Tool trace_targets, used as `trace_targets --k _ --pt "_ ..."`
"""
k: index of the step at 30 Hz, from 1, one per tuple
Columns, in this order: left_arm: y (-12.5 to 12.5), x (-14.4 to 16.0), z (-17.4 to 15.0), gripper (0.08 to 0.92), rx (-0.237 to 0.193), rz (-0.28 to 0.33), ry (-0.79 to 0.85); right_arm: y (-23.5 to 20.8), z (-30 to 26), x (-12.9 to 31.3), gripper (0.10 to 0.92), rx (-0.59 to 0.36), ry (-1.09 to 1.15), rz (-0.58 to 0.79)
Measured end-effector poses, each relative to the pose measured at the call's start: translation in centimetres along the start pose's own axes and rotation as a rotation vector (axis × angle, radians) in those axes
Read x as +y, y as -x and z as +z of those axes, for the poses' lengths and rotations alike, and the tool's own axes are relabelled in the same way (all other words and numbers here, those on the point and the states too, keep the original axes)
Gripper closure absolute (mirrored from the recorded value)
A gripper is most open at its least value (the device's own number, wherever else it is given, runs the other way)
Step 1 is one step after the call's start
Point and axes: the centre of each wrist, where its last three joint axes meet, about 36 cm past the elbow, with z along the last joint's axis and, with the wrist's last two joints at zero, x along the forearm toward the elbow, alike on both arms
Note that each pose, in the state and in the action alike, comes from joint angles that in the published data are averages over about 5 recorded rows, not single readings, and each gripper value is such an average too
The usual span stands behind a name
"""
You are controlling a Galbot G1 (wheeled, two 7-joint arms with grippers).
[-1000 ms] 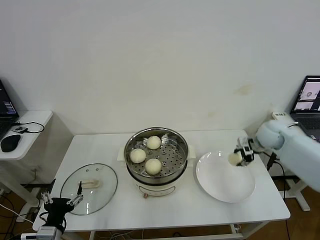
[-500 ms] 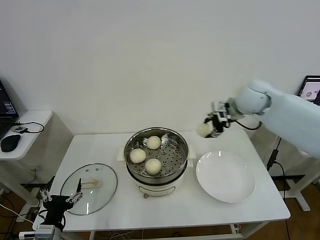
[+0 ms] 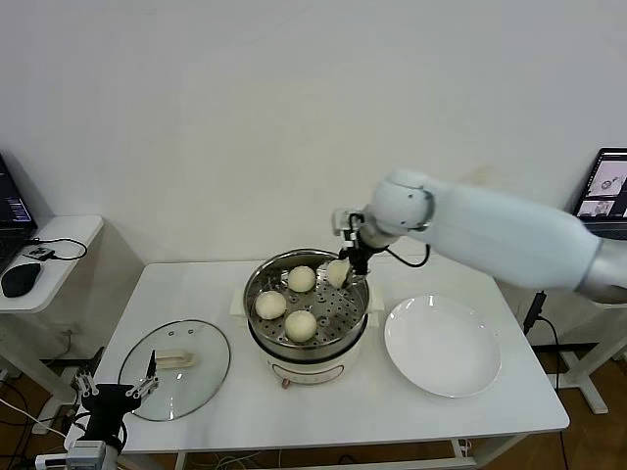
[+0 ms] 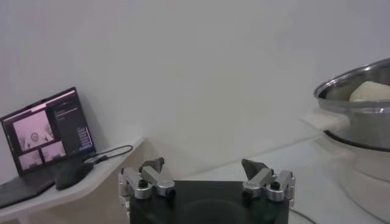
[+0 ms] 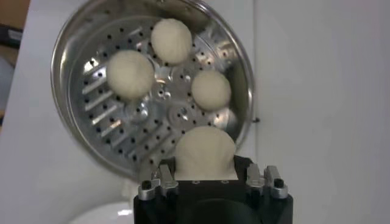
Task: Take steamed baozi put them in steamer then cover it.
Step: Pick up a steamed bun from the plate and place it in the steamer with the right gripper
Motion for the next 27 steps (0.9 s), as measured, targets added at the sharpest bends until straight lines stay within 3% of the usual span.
trace_targets --k 14,17,22,27 --pt "0.4 0.0 0.5 0.177 0.007 -0.003 0.000 5.4 -0.8 1.0 0.419 0.047 0.045 -0.039" --pt "0.4 0.0 0.6 0.177 0.008 -0.003 0.000 5.9 -0.7 1.1 0.382 0.048 0.052 -0.038" --pt "0.5 0.0 0.7 0.177 0.010 -0.005 0.001 5.4 -0.6 1.0 0.249 0.037 0.062 -0.018" --pt "0.5 0.1 0.8 0.177 0.011 -0.006 0.002 3.5 -0.2 0.8 0.202 0.006 0.075 0.022"
